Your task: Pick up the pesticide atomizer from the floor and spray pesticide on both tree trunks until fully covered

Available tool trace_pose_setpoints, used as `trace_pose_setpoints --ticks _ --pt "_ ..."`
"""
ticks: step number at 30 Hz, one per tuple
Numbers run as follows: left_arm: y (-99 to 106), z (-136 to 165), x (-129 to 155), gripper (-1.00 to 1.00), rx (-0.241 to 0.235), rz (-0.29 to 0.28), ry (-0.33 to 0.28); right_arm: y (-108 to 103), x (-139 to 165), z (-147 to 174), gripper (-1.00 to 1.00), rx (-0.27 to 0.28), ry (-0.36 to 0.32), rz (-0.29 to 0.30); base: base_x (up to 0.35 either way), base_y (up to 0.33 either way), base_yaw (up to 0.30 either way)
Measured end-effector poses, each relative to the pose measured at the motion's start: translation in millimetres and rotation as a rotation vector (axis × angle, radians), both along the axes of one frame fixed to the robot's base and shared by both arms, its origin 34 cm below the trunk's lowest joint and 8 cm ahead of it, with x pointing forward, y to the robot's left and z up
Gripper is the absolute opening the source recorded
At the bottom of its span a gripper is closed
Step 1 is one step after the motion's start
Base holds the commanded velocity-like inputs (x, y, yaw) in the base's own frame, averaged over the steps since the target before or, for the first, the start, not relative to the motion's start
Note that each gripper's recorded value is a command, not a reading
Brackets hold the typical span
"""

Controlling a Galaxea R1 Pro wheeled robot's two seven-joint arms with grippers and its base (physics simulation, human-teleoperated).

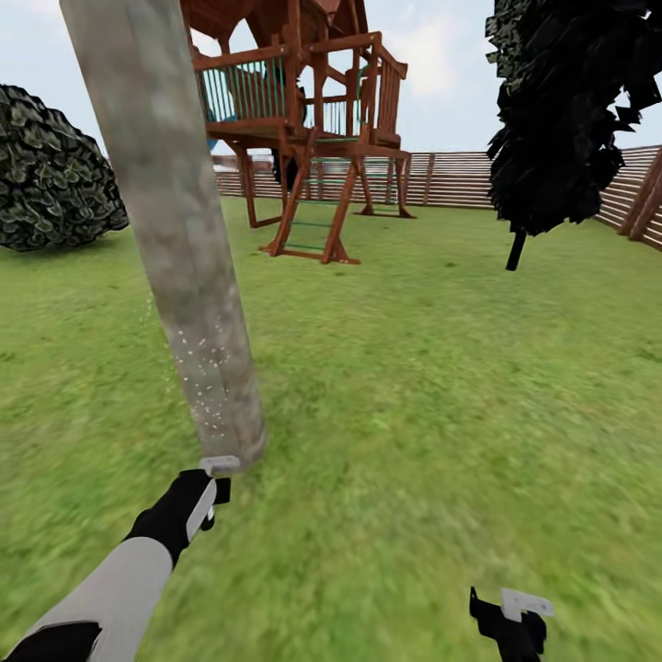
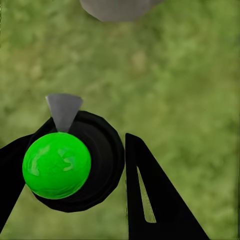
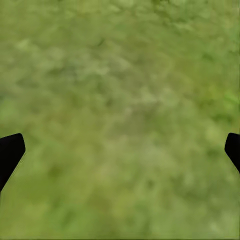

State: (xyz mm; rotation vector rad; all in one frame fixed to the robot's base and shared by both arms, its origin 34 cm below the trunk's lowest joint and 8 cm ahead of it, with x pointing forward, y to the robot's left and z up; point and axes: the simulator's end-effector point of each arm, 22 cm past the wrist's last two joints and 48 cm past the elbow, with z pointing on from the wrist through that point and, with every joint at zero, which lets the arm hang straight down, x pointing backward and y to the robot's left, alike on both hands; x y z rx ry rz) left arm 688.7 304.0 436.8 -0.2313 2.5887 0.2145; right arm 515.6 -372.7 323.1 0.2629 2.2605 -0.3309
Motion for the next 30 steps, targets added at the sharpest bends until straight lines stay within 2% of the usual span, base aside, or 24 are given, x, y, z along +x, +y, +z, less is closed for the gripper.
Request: trace_pose_setpoints --ticks 3,11,23,30 --pt "-0.4 0.0 0.2 -1.0 0.0 0.0 -0.001 0.9 -0.3 -0.4 1.0 0.001 0.001 0.0 0.161 -0.263 0.221" --pt "-0.8 0.9 1.0 -1.0 0.001 -0.002 -0.004 0.4 -0.5 -0.4 1.0 0.001 0.001 0.0 0.032 -0.274 0.043" --pt "1.9 2.1 1.5 -1.0 0.003 0.001 -0.007 1.0 -0.3 -0.4 1.0 0.002 0.001 0.0 0.055 -0.276 0.259" --pt "2.9 2.1 1.5 -1.0 0.005 0.002 -0.007 0.2 -0.5 -0.4 1.0 0.001 0.001 0.0 0.157 -0.271 0.016"
